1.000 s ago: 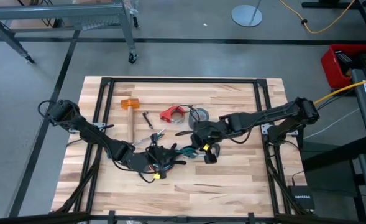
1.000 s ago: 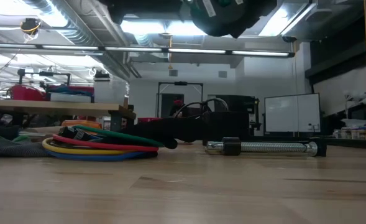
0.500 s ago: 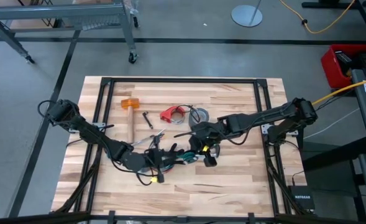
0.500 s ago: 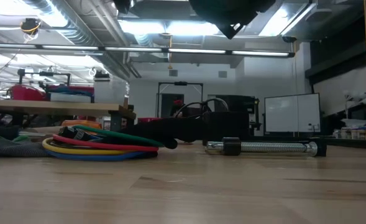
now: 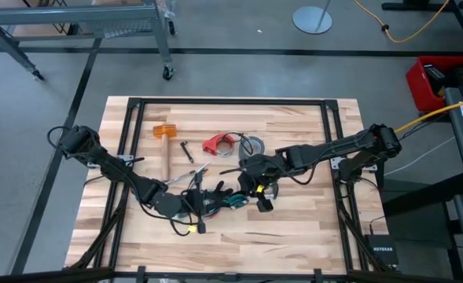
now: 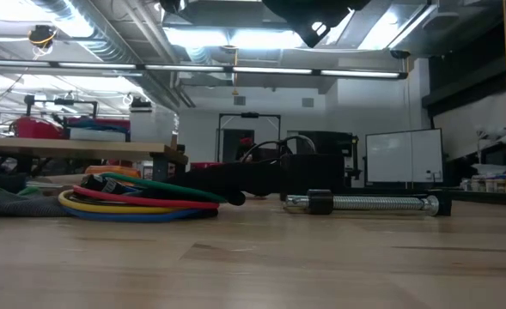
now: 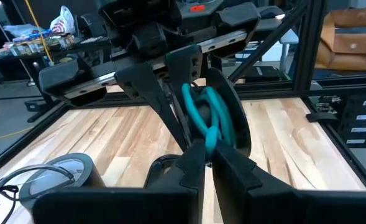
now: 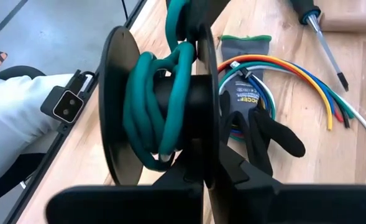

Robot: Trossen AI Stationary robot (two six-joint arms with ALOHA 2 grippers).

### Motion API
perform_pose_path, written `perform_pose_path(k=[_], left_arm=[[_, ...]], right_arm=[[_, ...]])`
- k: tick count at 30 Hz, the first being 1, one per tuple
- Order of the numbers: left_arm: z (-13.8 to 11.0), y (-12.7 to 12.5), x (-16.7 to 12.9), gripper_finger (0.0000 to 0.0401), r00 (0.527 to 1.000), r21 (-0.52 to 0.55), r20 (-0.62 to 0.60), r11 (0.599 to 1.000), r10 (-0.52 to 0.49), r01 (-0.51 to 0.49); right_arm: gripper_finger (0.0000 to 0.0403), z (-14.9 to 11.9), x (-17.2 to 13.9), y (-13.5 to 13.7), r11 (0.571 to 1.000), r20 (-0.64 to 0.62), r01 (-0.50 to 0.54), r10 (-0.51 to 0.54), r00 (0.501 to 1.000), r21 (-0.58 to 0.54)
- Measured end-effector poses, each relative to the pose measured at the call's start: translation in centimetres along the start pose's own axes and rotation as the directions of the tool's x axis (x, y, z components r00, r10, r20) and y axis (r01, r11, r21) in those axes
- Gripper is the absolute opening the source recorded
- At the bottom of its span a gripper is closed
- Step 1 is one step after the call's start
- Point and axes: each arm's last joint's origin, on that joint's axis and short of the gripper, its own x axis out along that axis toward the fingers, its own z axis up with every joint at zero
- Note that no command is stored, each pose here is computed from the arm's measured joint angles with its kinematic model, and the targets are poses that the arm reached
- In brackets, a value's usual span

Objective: Coil cords
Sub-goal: Coil the blue wire onto the spool

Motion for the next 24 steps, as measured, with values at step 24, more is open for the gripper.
perform_pose_path(k=[24], left_arm=[[-0.2, 0.1, 0.1, 0.0031, 1.0, -0.003, -0.016, 1.0, 0.021, -0.021]], right_arm=[[0.0003, 0.0, 0.4, 1.7, 0.999, -0.009, 0.0, 0.0, 1.0, -0.038]])
